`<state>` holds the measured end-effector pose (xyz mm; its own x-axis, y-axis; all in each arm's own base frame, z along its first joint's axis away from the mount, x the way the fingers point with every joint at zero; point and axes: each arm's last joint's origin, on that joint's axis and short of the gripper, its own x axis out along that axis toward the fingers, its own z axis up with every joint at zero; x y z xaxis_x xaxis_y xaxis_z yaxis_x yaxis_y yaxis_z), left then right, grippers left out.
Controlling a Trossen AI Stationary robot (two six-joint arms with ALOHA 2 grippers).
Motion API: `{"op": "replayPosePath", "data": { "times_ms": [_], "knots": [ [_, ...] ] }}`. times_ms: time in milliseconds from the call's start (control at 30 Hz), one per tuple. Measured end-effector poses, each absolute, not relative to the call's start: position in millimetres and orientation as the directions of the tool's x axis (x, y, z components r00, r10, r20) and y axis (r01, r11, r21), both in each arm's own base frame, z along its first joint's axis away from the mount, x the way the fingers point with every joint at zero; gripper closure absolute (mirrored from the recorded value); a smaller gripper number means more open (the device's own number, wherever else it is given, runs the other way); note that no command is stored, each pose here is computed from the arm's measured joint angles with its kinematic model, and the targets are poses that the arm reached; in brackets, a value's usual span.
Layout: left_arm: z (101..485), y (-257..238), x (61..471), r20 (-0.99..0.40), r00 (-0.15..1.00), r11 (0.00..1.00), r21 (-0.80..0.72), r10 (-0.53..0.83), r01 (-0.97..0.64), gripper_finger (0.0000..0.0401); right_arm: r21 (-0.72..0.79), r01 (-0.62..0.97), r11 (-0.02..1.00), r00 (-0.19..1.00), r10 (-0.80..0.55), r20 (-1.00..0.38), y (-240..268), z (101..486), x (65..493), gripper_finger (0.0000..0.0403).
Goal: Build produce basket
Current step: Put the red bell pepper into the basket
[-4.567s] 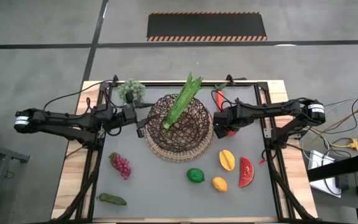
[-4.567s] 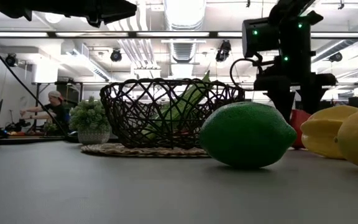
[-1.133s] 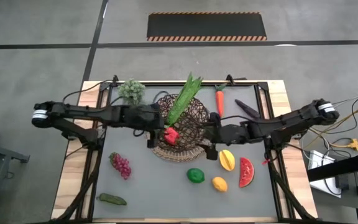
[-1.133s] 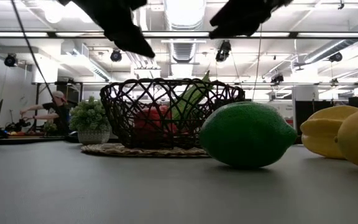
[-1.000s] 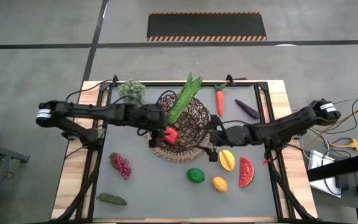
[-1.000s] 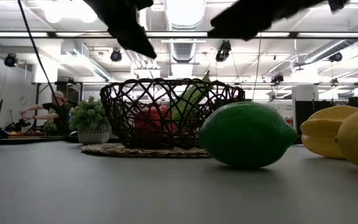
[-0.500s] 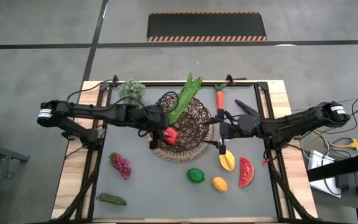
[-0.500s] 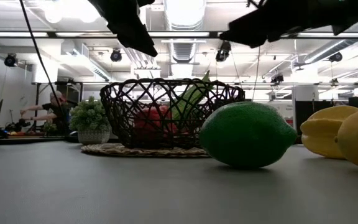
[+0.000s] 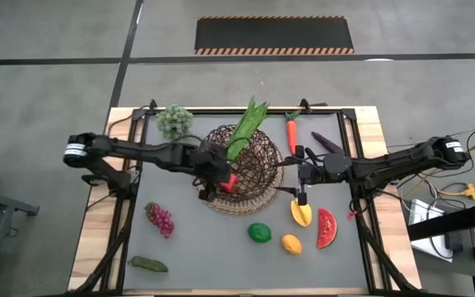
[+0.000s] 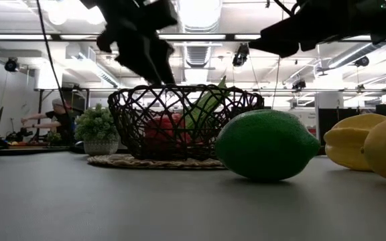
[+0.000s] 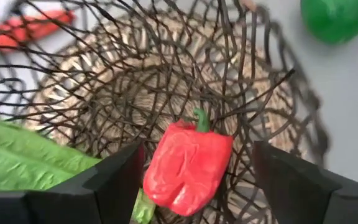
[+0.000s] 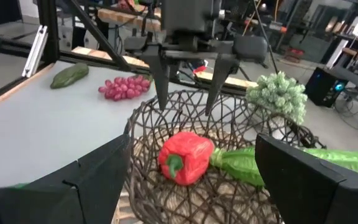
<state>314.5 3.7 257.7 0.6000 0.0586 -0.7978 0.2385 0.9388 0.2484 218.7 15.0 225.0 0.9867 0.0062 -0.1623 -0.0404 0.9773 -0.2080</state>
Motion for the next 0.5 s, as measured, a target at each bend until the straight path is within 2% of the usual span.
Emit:
{"op": "replayPosePath", "data": {
  "times_ms": [200,500],
  "knots": [
    [236,9,328,-0.844,0.531,0.924,0.257,0.072,0.283,0.0122,-0.183,-0.038,0.982,0.986,0.006,-0.168,15,223,219,0.0076],
    [225,21,334,-0.858,0.508,0.936,0.238,0.078,0.258,0.0122,-0.172,-0.035,0.984,0.986,0.006,-0.165,15,224,219,0.0076]
  ]
}}
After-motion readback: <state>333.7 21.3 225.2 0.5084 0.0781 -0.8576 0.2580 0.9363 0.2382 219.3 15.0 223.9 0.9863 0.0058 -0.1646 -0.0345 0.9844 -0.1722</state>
